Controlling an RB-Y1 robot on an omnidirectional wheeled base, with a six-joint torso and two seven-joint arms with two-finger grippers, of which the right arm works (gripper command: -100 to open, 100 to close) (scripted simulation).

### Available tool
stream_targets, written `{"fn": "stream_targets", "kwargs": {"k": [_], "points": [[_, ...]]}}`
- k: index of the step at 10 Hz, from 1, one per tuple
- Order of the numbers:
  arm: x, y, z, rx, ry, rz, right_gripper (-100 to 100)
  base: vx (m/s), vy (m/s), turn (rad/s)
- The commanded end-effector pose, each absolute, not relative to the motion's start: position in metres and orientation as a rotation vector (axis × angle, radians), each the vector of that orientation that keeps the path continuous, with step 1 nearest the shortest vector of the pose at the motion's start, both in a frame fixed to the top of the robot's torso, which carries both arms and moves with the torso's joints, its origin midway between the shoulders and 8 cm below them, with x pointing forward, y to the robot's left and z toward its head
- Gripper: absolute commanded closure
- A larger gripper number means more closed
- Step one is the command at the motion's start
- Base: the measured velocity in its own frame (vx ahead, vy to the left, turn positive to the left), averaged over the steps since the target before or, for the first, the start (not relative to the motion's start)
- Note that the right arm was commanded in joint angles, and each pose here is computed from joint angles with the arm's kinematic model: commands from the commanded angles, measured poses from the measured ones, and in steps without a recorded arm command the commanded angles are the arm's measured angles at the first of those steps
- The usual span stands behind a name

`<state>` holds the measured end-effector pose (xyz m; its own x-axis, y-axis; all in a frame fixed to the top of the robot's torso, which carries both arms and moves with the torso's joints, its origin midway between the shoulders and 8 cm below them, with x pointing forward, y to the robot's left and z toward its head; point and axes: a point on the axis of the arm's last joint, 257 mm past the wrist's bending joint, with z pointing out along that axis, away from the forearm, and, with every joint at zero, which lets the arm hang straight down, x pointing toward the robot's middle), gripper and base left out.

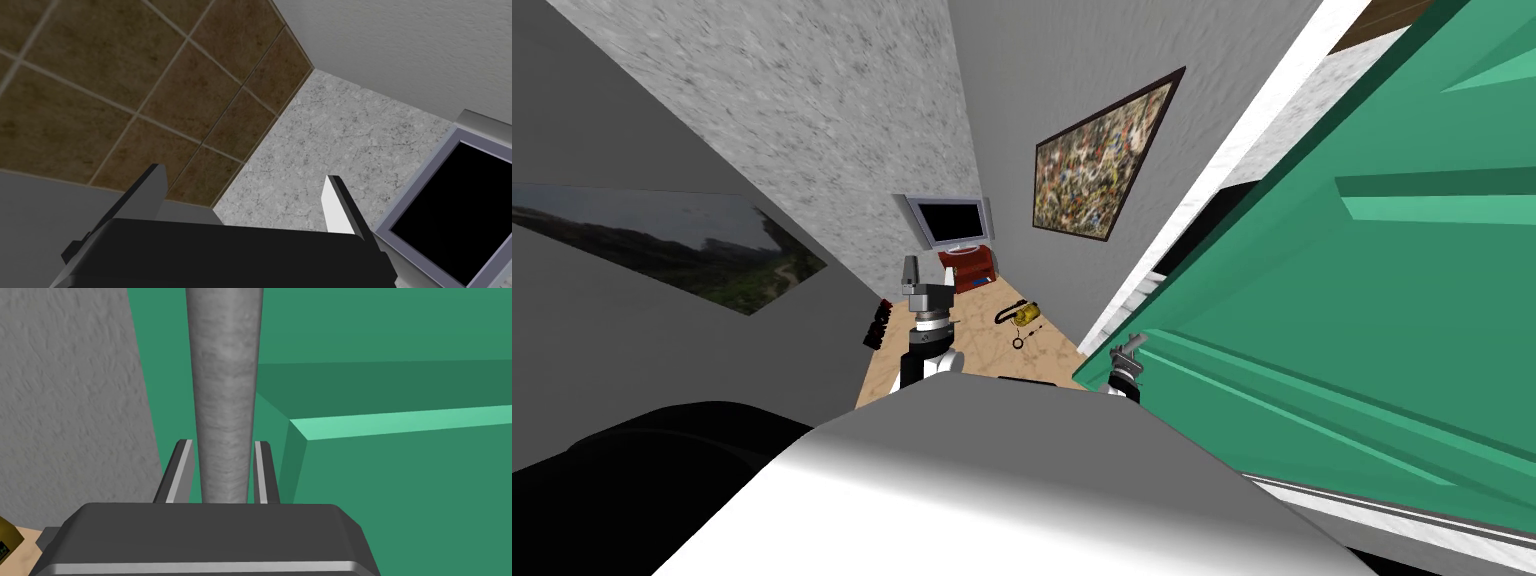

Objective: Pull the door open

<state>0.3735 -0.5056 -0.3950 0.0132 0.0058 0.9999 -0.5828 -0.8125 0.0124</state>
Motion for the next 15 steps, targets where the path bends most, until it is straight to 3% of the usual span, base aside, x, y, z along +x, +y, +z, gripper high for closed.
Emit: {"fn": "stream_targets", "kwargs": {"k": [1,8,11,12,15], "points": [[0.376,-0.505,-0.393,1.874,-0.585,1.867,100,0.174,-0.070,-0.011],[0.376,-0.507,-0.392,1.885,-0.576,1.882,100,0.149,-0.071,-0.013],[0.385,-0.492,-0.390,1.917,-0.525,1.923,100,-0.224,-0.004,0.069],[0.384,-0.500,-0.390,1.900,-0.544,1.909,-100,-0.172,0.090,-0.088],[0.379,-0.506,-0.391,1.891,-0.564,1.892,-100,-0.091,0.221,-0.076]]}}
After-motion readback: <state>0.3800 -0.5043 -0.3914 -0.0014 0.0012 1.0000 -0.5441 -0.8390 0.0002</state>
